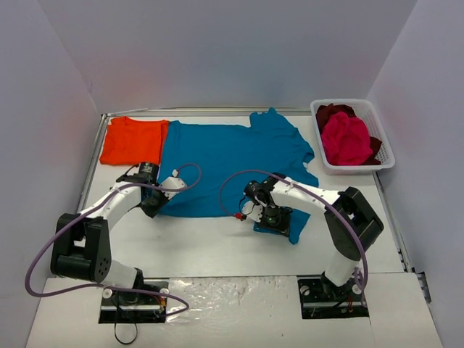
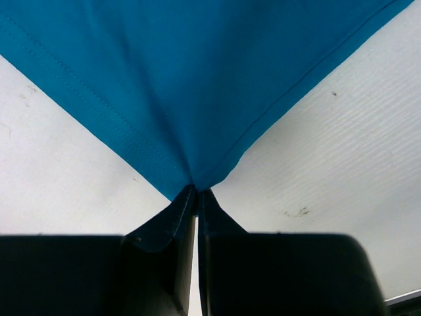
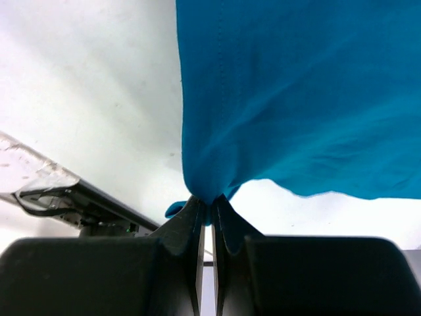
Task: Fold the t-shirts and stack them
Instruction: Grap the side of the flattened tshirt closest away from the robot with both arms
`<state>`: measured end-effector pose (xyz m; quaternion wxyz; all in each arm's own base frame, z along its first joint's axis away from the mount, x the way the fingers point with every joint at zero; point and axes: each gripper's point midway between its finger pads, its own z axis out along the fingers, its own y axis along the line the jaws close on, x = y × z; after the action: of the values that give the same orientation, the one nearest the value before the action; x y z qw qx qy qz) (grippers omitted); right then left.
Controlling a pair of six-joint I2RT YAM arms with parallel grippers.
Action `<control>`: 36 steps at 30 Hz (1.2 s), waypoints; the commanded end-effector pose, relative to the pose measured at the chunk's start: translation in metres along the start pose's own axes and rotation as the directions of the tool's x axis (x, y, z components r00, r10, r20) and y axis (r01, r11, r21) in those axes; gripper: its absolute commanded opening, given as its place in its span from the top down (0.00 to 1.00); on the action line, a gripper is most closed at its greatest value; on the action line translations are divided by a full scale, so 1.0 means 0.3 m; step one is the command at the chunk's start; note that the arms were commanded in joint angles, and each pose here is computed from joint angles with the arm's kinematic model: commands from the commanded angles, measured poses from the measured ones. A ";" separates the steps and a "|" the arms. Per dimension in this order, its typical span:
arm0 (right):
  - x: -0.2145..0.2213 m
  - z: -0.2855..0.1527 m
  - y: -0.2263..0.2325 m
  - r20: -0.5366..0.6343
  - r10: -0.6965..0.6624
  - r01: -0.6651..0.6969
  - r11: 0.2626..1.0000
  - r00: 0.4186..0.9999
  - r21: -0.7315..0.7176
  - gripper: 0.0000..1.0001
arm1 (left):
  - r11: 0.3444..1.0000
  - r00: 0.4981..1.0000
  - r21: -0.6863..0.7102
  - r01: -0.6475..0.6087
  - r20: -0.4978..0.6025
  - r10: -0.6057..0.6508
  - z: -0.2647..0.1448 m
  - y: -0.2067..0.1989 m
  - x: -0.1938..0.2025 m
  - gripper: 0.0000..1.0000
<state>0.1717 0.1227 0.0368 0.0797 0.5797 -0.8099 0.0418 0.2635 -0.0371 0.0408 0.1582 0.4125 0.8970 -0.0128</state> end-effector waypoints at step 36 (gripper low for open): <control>-0.005 -0.259 -0.073 0.088 0.012 -0.008 0.999 0.996 -0.043 1.00 | 0.997 0.997 -0.008 -0.074 0.027 0.074 -0.133 0.017 -0.044 0.98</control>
<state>0.1932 0.1420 0.1003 0.0401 0.5717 -0.8193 -0.0184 0.2574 -0.0380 0.0661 0.1615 0.4433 0.8815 -0.0174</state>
